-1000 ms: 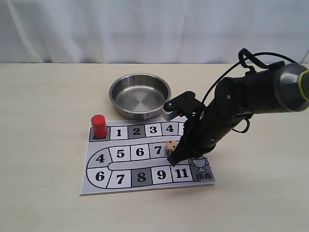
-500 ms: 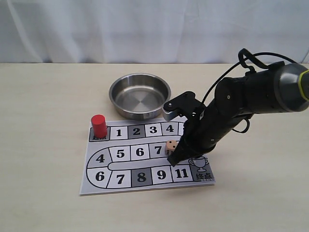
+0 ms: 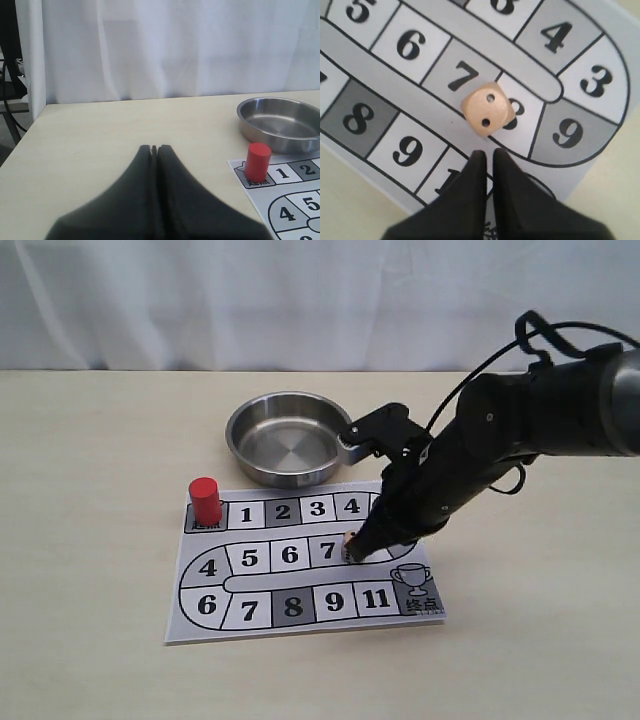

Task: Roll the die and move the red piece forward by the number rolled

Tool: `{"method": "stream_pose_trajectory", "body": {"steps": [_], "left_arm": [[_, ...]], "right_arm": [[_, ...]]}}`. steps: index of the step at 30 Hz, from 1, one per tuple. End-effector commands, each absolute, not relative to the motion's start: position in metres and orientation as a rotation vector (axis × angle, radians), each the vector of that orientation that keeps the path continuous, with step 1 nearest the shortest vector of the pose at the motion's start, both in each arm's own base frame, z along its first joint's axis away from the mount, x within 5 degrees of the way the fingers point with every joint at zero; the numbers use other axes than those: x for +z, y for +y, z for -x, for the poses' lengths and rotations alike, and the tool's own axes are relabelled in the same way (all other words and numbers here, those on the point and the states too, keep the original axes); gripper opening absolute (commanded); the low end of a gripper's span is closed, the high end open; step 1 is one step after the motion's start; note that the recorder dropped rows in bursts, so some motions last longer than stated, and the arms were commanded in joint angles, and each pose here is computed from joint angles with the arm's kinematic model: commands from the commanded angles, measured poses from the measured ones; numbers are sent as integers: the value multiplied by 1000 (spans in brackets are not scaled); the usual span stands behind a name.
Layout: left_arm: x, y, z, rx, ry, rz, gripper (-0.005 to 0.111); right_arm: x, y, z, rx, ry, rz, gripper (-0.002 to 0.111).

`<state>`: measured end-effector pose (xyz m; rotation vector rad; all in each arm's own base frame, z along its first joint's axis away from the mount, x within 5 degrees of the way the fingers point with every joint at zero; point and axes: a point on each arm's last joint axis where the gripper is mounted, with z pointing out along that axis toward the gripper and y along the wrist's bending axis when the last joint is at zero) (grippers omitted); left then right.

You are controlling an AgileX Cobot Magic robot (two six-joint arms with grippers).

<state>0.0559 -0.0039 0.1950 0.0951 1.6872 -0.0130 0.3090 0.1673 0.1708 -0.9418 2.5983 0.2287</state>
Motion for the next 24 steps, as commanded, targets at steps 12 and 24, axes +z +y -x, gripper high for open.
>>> {"method": "stream_pose_trajectory", "body": {"steps": [12,24], "left_arm": [[195,-4,-56,-15,1677,-93,0],[195,-4,-56,-15,1677,-93,0]], "right_arm": [[230,187,-316,493,2416,836,52],[218,222,-320,557,2376,925,62]]}}
